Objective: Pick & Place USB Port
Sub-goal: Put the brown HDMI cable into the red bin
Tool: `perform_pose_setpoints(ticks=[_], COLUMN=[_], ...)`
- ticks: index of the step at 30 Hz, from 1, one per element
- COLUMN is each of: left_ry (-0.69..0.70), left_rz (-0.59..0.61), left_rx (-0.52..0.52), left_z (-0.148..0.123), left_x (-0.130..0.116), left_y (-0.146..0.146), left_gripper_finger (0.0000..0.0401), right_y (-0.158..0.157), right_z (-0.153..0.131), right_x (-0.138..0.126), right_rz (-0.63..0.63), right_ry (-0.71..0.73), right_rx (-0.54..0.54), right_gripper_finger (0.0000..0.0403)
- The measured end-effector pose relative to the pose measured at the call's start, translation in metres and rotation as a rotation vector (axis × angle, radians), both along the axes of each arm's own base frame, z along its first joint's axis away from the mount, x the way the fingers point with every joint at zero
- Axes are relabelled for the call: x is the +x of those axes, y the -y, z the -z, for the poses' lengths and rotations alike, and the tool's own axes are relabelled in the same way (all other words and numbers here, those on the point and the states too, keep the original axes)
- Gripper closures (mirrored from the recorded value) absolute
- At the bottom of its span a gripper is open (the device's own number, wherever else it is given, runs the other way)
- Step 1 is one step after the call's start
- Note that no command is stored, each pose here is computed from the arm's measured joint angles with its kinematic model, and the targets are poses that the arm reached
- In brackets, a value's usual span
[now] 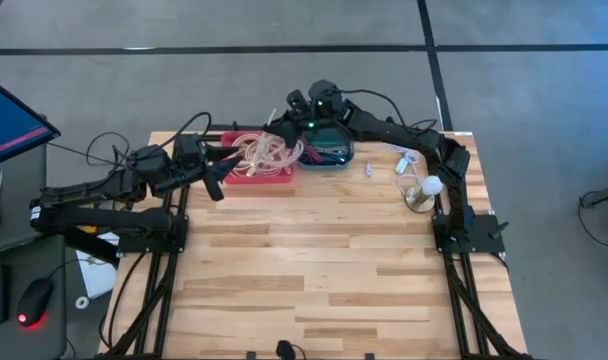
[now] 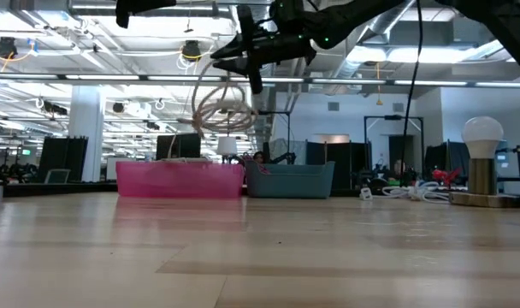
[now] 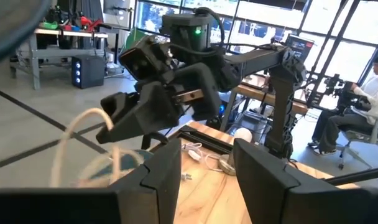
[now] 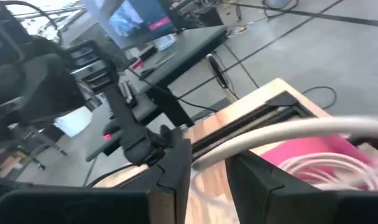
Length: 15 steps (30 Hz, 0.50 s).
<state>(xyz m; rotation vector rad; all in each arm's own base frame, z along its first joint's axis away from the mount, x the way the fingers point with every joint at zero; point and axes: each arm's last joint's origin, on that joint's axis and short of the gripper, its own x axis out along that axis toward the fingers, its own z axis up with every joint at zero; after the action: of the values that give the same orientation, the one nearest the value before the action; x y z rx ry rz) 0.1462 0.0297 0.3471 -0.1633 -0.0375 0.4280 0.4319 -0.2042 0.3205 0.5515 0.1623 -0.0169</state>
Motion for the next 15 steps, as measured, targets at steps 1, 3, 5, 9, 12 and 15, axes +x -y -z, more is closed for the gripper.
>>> perform_pose_setpoints(ticks=[1,3,5,9,12,15], left_ry=[0.002,0.003,0.003,0.003,0.002,0.002], left_rz=[0.0,0.0,0.0,0.0,0.0,0.0], left_rx=[-0.004,-0.006,-0.007,-0.005,-0.004,-0.004], left_z=[0.0,0.0,0.0,0.0,0.0,0.0], left_x=[0.0,0.0,0.0,0.0,0.0,0.0], left_y=[0.0,0.0,0.0,0.0,0.0,0.0], left_gripper_finger=[0.0256,0.0256,0.0256,0.0256,0.0256,0.0256], right_y=[0.002,0.005,0.005,0.006,0.005,0.005], right_z=[0.001,0.001,0.003,0.01,0.016,0.017], right_x=[-0.001,-0.002,-0.002,-0.004,-0.005,-0.006], right_rz=[0.007,0.032,0.052,0.081,0.109,0.113], right_ry=[-0.003,-0.007,-0.026,-0.099,-0.162,-0.17], right_rx=[0.001,-0.001,0.004,0.034,0.045,0.054], right_gripper_finger=[0.0315,0.0322,0.0326,0.0327,0.0326,0.0326])
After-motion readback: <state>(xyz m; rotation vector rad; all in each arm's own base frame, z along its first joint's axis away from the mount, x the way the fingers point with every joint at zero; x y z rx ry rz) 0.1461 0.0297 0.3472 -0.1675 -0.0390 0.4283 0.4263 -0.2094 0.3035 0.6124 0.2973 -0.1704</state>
